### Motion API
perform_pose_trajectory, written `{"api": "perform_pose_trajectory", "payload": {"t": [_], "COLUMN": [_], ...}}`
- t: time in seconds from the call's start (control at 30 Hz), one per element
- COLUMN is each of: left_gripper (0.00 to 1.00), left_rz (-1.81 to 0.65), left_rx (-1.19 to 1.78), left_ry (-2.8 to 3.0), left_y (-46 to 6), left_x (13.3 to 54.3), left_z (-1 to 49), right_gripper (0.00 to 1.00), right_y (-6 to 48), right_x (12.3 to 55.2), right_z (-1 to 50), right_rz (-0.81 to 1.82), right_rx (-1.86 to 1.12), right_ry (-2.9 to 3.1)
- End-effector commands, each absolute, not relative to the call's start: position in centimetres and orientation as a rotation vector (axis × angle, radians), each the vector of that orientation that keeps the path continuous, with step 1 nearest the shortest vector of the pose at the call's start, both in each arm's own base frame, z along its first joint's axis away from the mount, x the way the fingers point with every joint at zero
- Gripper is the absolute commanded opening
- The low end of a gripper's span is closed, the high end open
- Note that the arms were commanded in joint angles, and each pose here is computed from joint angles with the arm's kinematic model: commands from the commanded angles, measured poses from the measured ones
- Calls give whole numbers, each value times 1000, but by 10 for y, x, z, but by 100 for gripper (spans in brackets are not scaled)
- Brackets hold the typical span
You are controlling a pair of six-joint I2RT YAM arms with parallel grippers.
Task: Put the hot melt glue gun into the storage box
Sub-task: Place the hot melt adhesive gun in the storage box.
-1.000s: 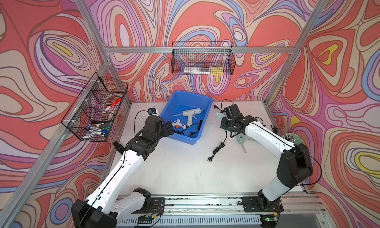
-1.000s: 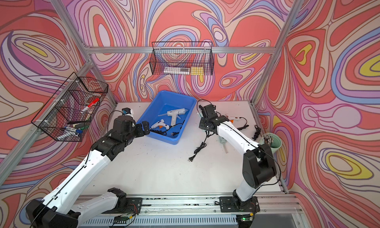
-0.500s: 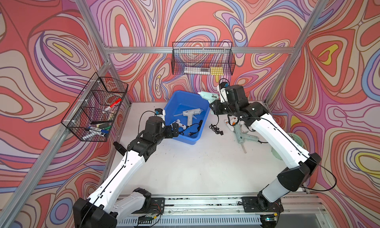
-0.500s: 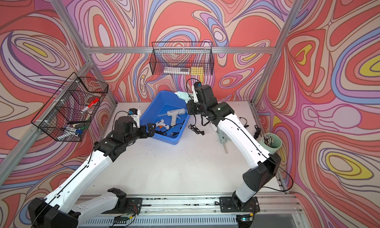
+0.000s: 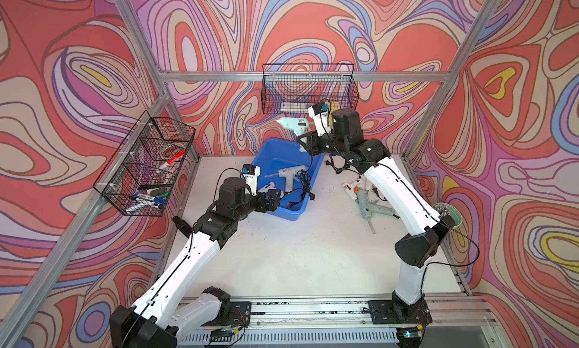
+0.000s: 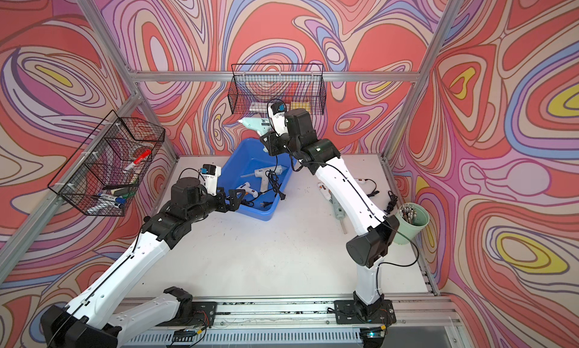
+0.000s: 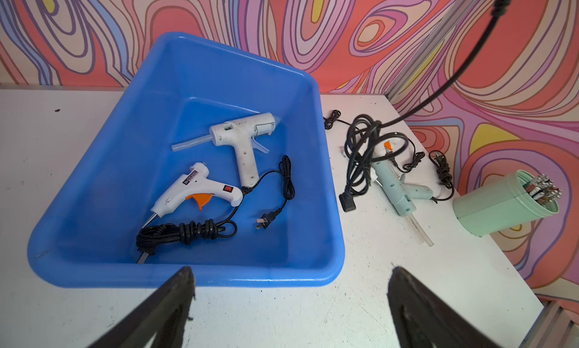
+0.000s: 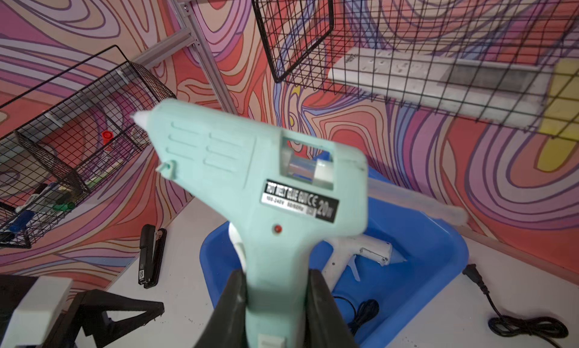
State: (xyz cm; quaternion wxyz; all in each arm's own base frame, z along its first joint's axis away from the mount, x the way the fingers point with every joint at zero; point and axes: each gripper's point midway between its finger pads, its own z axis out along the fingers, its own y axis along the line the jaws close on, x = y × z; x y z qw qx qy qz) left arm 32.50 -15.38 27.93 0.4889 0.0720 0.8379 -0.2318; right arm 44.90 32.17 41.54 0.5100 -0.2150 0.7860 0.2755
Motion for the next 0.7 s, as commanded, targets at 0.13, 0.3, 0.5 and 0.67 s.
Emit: {"api": "perform_pose_trajectory", "payload": {"t": [0.13,0.3,0.5,0.67], "left_gripper": [99,99,99,99], "left_rz": [-484,-442,-406,-398], "left_rx": [121,81,49,33], "left_ry": [1950,1934,1904,1896], "left_y": [-135,-124,-115,-112], "left_x": [322,319,317,315], "left_z": [297,297,304,307], "right_gripper": [0,0,0,0], "right_y": [351,369,388,394], "right_x": [466,477,488,491], "right_z": [447,413,351,292], "right_rz": [759,782,735,672], "right_rx": [-553,-584,-614,-627], "right_ry": [1689,1718,1824,1941]}}
